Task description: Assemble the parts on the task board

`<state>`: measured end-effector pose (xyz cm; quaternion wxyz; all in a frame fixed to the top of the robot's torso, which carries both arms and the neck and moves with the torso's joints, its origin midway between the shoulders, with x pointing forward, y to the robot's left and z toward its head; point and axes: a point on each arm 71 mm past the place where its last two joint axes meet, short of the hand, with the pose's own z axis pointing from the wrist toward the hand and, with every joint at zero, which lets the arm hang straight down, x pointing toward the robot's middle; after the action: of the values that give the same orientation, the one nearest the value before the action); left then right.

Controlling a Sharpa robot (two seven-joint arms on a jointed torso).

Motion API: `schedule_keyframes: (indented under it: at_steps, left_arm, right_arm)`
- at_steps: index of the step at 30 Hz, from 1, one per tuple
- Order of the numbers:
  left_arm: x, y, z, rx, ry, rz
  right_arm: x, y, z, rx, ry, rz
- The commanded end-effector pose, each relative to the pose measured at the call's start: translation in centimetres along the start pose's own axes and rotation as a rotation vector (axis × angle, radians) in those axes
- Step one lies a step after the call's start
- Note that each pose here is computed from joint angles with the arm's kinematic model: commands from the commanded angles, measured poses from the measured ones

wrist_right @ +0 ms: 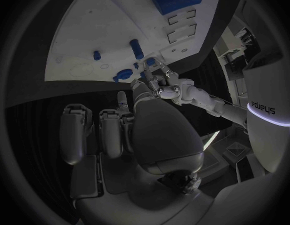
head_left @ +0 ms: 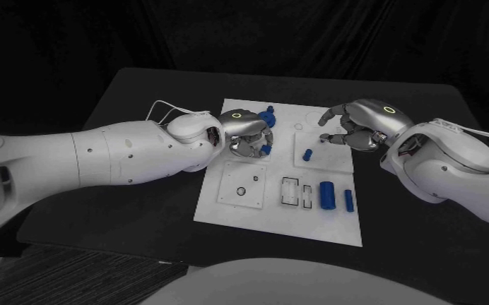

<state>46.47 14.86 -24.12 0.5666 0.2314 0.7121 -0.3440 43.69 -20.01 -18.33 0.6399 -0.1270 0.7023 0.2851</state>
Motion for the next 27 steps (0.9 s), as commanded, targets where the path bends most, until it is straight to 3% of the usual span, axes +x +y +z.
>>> schedule_keyframes:
  at_steps: [1, 11, 17, 27]
  left_arm:
    - [-1.05, -0.43, -0.40, 0.070, -0.144, -0.046]
    - [-2.06, 0.56, -2.16, 0.087, -0.269, -0.160]
    - [-2.21, 0.80, -2.79, 0.098, -0.283, -0.188]
    - [-1.75, 0.35, -2.67, 0.107, -0.267, -0.214]
  right_arm:
    - [0.1, 0.5, 0.0, -0.054, -0.005, 0.014]
    - [0.3, 1.5, 0.0, -0.138, 0.004, 0.024]
    - [0.7, 2.4, 0.5, -0.172, 0.039, 0.026]
    - [1.8, 3.5, 1.6, -0.196, 0.113, 0.025]
